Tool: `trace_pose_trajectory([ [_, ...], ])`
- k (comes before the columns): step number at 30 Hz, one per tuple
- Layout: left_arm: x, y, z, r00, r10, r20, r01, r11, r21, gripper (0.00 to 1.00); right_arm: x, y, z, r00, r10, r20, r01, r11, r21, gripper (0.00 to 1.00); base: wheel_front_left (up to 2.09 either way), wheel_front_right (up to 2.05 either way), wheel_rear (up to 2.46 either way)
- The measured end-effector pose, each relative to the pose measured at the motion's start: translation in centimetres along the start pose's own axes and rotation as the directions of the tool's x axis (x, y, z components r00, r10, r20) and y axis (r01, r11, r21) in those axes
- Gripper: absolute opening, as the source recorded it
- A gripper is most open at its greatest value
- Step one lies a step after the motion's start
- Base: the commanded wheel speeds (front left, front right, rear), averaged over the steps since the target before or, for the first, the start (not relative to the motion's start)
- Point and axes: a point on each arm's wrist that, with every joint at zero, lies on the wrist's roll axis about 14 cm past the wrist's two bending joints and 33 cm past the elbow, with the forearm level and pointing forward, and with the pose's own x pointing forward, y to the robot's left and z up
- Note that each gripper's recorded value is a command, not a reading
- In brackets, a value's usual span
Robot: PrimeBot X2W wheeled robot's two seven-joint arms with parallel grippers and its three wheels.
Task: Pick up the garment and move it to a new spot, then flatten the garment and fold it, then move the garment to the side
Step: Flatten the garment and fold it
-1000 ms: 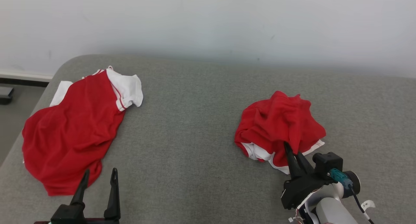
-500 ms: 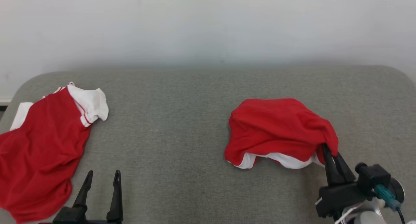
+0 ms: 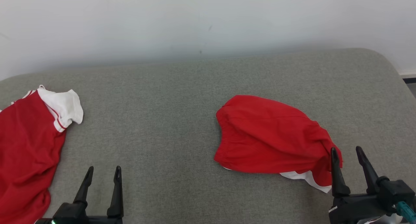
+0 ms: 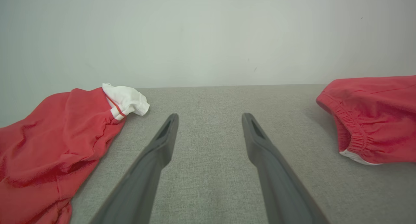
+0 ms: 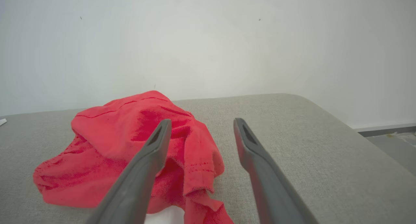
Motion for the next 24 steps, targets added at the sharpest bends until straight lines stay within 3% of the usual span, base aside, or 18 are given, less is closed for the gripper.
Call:
trace_pose_trajectory([
  [8,1.9,-2.0,0.4,0.997,-0.074,0.016,0.074,0.997,0.002,1.00,0.5,0.7,6.1,0.980,0.011,0.201,-0.003,0.999,-0.043,1.00,0.00,0.00,0.00],
  [12,3.4,-4.7,-0.2,0.985,-0.171,0.001,0.171,0.985,-0.001,1.00,0.0,1.1,6.2,0.978,0.002,0.208,0.003,1.000,-0.022,1.00,0.00,0.00,0.00],
  [19,5.8,-11.1,-3.1,0.921,-0.378,-0.090,0.380,0.925,0.005,1.00,-1.0,1.3,4.7,0.986,-0.025,0.164,0.022,1.000,0.018,1.00,0.00,0.00,0.00],
  [24,6.2,-14.6,-6.4,0.849,-0.489,-0.199,0.496,0.868,-0.013,1.00,-1.7,0.4,3.8,0.989,-0.066,0.131,0.062,0.998,0.034,1.00,0.00,0.00,0.00],
])
